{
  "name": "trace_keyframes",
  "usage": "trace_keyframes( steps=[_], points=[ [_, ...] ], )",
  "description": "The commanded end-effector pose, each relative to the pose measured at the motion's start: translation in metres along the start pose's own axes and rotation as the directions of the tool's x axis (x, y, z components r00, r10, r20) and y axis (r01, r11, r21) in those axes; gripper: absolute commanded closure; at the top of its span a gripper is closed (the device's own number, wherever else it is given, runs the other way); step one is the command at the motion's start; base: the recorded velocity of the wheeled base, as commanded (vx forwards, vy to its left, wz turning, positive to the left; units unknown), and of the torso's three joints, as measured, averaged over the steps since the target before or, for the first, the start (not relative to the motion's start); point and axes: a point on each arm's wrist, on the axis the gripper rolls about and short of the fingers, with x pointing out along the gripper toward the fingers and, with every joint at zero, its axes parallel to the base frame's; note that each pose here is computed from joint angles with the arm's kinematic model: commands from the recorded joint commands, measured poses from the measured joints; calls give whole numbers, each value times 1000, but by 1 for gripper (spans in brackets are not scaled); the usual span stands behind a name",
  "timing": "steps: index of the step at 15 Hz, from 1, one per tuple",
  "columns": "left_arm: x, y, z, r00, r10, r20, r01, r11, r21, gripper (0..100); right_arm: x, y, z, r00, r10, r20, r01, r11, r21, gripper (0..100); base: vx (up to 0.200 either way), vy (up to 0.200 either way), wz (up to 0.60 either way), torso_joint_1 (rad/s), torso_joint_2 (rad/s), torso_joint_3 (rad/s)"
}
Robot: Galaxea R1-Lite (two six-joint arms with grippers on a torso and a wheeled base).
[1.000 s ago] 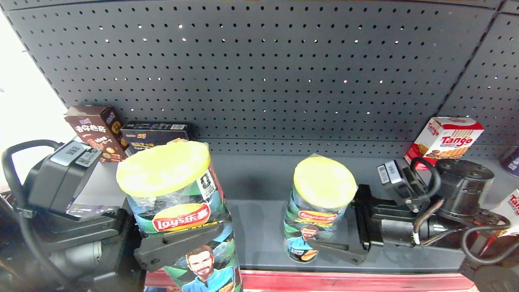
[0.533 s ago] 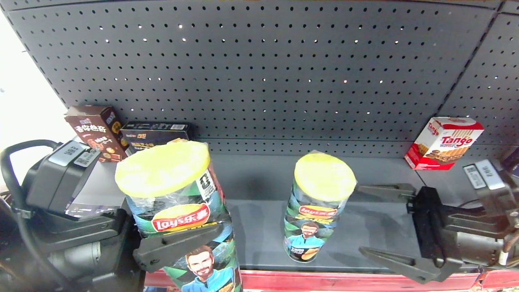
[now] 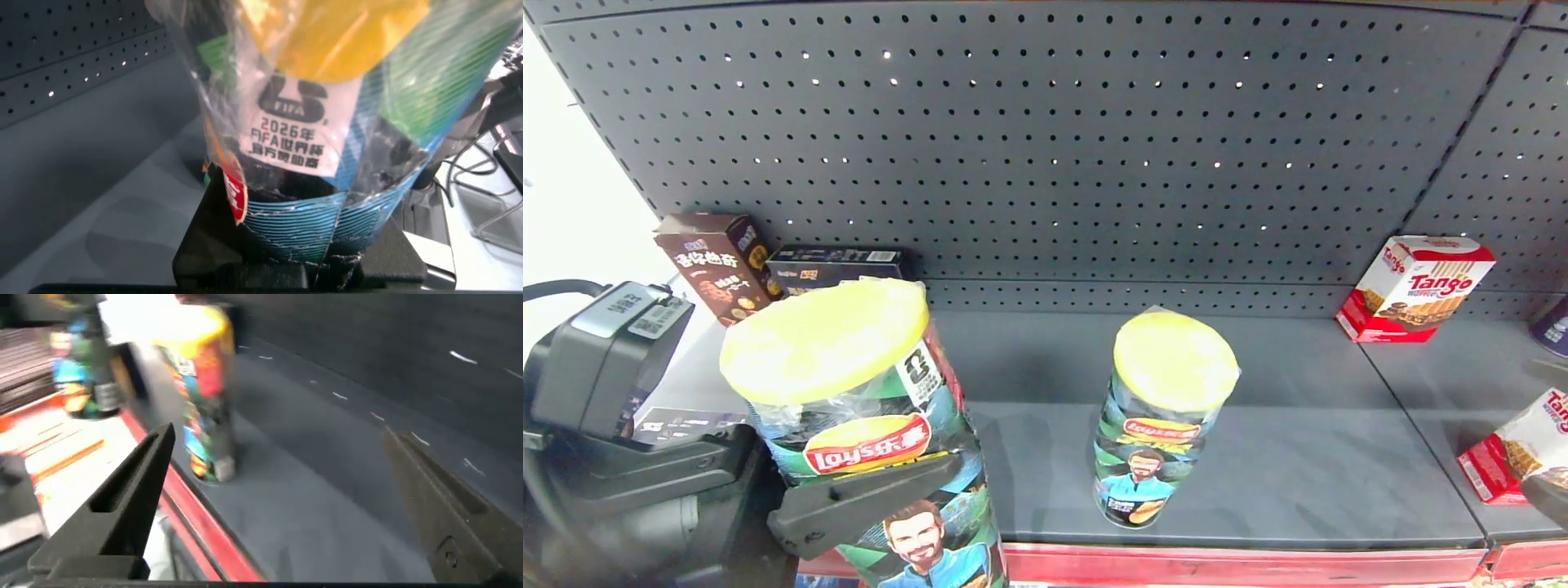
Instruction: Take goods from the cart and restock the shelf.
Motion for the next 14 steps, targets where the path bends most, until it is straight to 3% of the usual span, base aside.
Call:
trace_keyframes(
  steps=[1,3,5,6,8,11,12,13,14],
  points=[
    [-1,-1,2,1000,-2,7,2,1000,6,100,-41,39,-15,982,-186,27,187,982,-34,0,0,0,0,0,0,0],
    [-4,-5,3,1000,-5,14,5,1000,12,100,-61,73,-59,943,-332,-11,332,943,16,0,0,0,0,0,0,0],
    [-8,-7,3,1000,-1,18,1,1000,14,100,-65,91,-79,885,-464,-30,465,884,56,0,0,0,0,0,0,0],
    [-8,-7,2,1000,-1,17,0,1000,13,100,-63,94,-84,818,-573,-54,576,816,61,0,0,0,0,0,0,0],
    [-9,-8,3,1000,-1,19,1,1000,15,100,-60,90,-91,632,-772,-75,775,630,47,0,0,0,0,0,0,0],
    [-9,-8,4,1000,0,24,0,1000,19,100,-61,86,-112,491,-863,-119,871,491,33,0,0,0,0,0,0,0],
    [-9,-8,4,1000,1,24,-2,1000,19,100,-60,86,-113,467,-875,-130,883,469,15,0,0,0,0,0,0,0],
    [-9,-8,4,1000,0,24,0,1000,19,100,-60,86,-114,469,-873,-134,879,476,-20,0,0,0,0,0,0,0],
    [-9,-8,4,1000,-2,25,1,1000,20,100,-61,86,-114,502,-853,-142,860,510,-30,0,0,0,0,0,0,0]
  ],
)
